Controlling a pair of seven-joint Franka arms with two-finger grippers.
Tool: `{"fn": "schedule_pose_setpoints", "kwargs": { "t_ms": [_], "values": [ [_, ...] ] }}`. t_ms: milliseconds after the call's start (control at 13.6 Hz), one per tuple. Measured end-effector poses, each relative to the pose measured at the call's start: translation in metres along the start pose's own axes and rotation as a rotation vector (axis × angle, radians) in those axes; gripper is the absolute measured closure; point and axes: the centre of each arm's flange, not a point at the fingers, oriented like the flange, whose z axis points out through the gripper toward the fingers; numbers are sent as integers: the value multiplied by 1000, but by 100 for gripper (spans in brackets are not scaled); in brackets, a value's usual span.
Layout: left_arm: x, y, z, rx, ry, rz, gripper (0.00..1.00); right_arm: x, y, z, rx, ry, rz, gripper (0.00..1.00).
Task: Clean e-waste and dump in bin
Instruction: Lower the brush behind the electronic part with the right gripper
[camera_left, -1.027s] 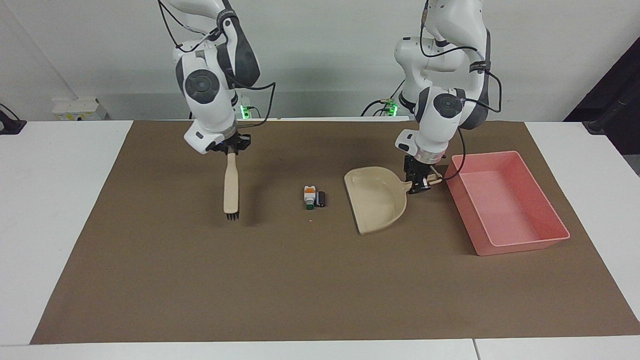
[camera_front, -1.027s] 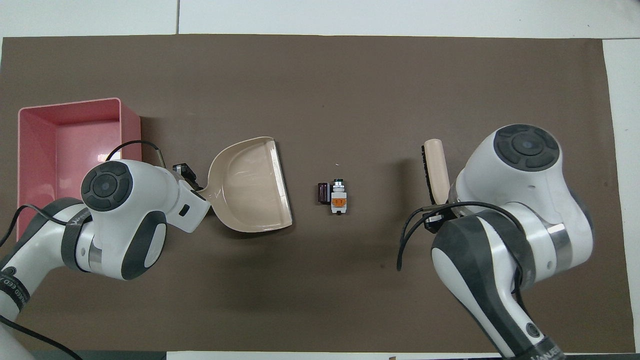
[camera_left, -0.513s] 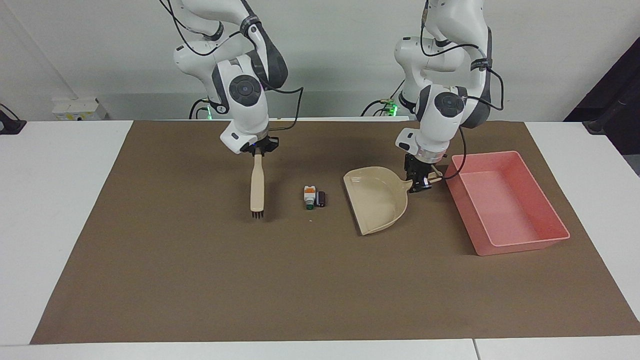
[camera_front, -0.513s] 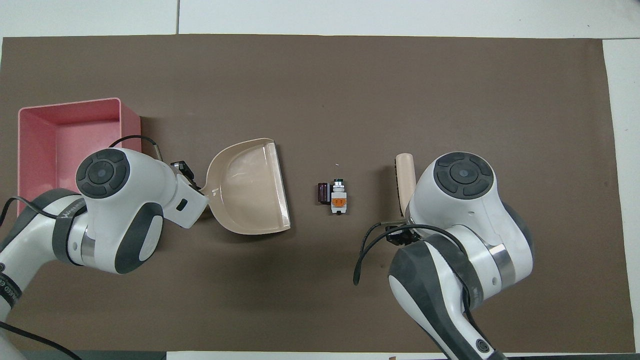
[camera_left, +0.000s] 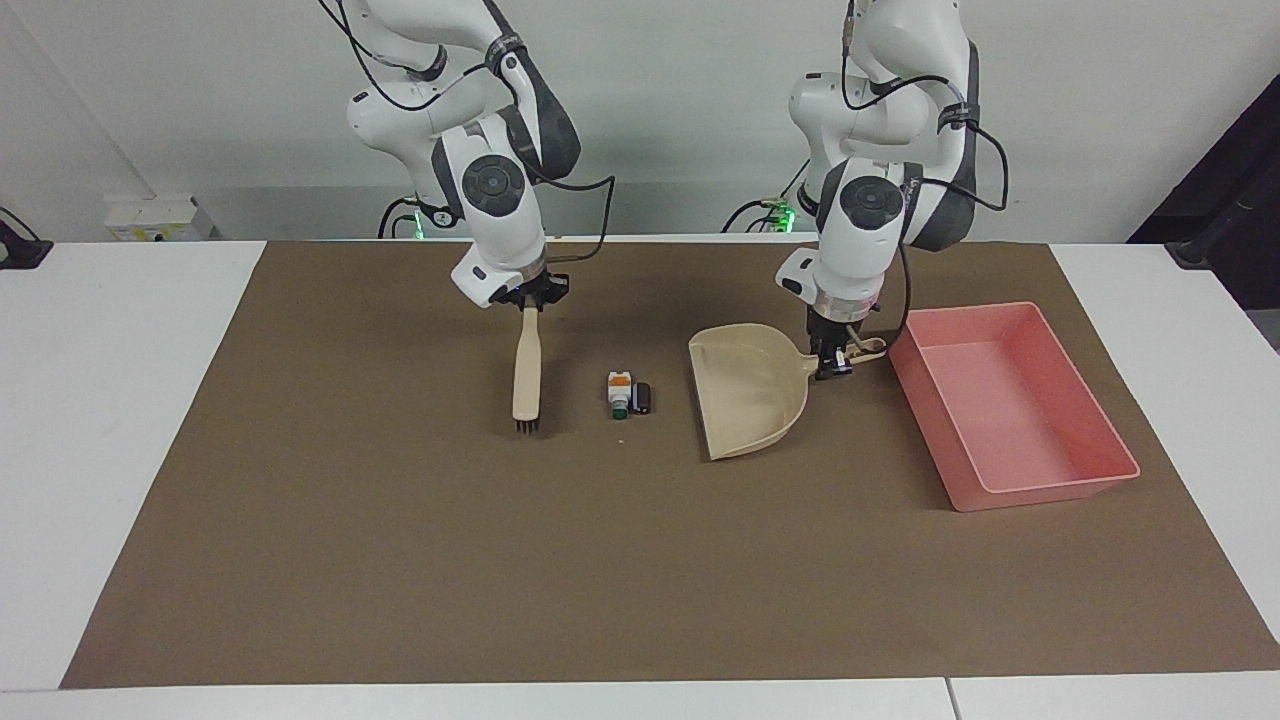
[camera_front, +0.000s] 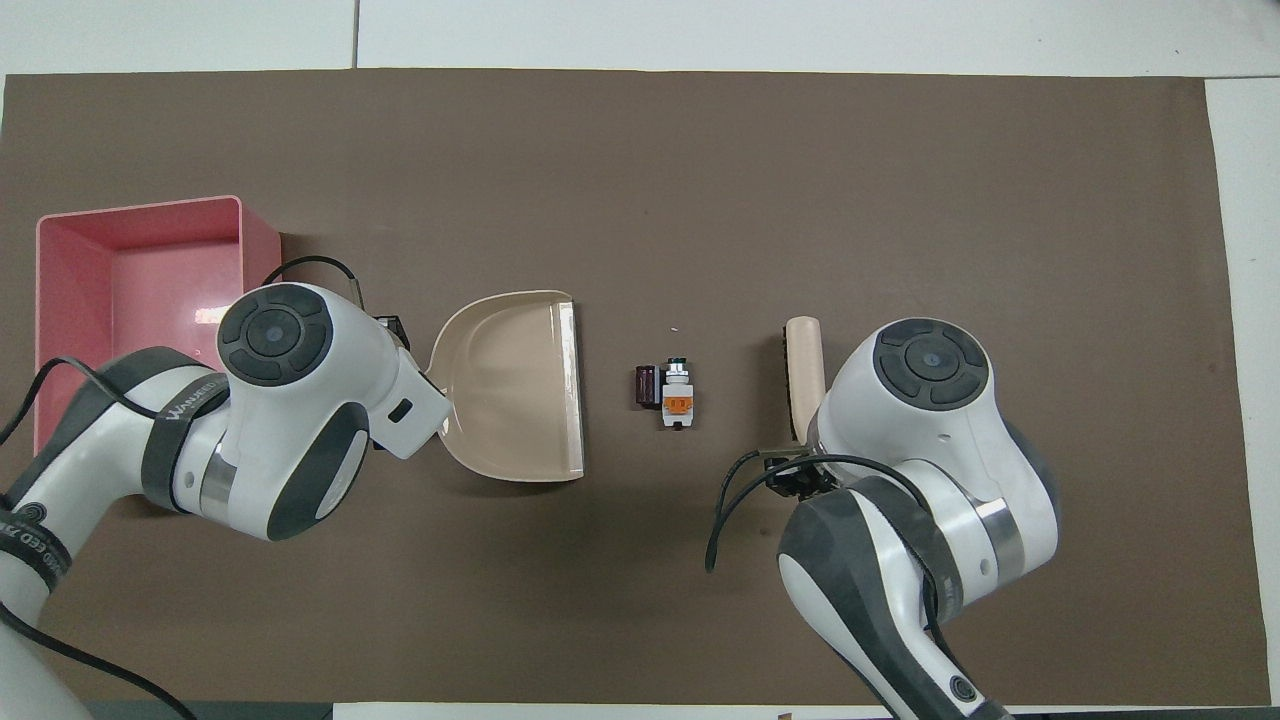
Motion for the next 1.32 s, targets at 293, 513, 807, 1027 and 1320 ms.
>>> {"fn": "schedule_pose_setpoints", "kwargs": {
  "t_ms": [293,513,807,1027,1320],
  "values": [
    [16,6,5,-8,-9,15,66,-2,-7,0,15,12,-6,74],
    [28,9,5,10,-40,27,66,-15,-33,8,18,27,-19,74],
    [30,10,6,14,-51,28,66,-18,-41,19,13,30,-20,74],
    [34,11,9,10,-57,19,66,-20,-47,28,11,39,-14,74],
    [35,12,11,7,-59,17,66,-18,-58,41,22,44,-2,74]
  ]
}}
